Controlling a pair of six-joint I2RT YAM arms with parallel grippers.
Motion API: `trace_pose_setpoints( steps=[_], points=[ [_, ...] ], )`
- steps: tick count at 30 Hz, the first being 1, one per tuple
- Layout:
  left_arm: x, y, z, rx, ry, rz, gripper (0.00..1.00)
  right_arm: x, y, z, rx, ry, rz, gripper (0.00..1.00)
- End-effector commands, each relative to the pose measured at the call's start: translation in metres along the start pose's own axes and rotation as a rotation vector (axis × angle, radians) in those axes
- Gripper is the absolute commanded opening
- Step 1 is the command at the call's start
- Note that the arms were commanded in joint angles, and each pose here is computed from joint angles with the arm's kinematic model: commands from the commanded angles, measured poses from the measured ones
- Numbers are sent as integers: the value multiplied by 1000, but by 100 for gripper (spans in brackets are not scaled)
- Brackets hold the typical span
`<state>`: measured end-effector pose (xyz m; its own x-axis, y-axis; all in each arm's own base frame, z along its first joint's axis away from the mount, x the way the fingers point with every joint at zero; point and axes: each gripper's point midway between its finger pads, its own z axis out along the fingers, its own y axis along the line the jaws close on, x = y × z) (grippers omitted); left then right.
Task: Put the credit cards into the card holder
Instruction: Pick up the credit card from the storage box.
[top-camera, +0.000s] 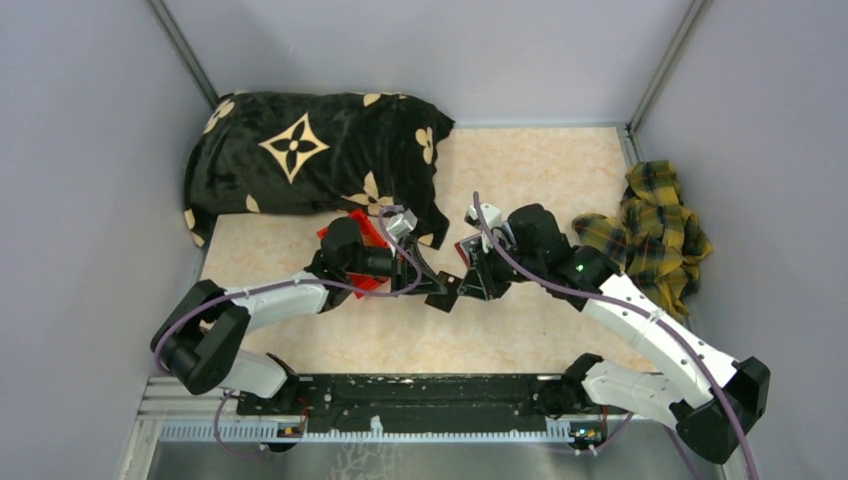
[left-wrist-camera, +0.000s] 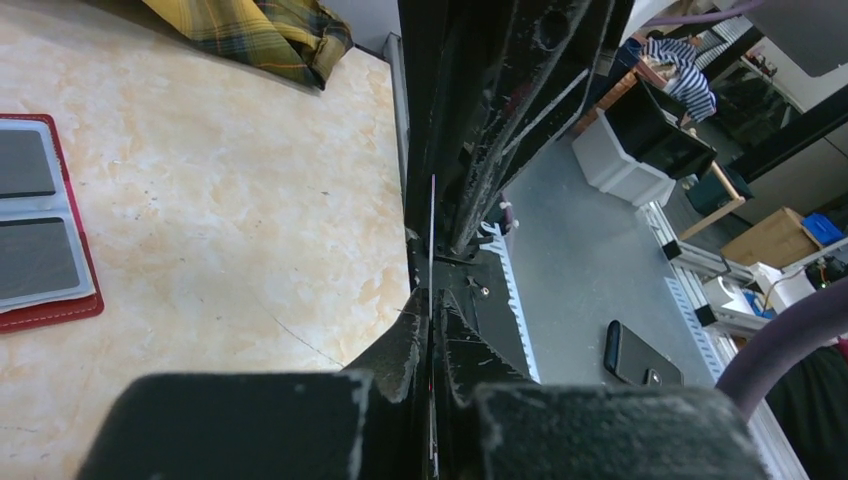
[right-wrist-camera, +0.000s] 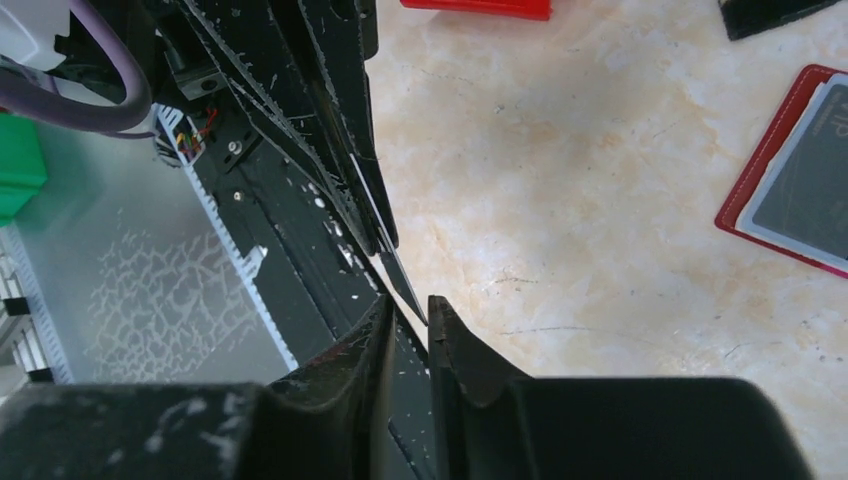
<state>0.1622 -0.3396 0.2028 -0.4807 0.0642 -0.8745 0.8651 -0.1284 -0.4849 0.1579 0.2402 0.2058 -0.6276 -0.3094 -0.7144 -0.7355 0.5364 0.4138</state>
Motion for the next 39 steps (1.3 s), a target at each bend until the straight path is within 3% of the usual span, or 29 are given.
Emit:
trace_pose_setpoints(
  steps=[1,7,15,20,26,39],
  points=[
    [-10,2,-3,-24,-61,32,3,-31,4,-11,12,-115,-22,26],
    [-19,7,-7,-75,-174,-8,2,-37,-7,-15,77,-224,24,40],
    [-39,23,-25,-196,-469,-135,0,-31,-23,-13,132,-347,79,42],
    [-46,27,-30,-184,-596,-236,0,-31,-21,-9,88,-425,78,42],
    [-50,29,-18,-132,-628,-322,0,-33,-22,-3,55,-489,71,42],
    [-53,21,-9,-74,-638,-364,0,-39,-38,6,66,-548,105,41]
  ],
)
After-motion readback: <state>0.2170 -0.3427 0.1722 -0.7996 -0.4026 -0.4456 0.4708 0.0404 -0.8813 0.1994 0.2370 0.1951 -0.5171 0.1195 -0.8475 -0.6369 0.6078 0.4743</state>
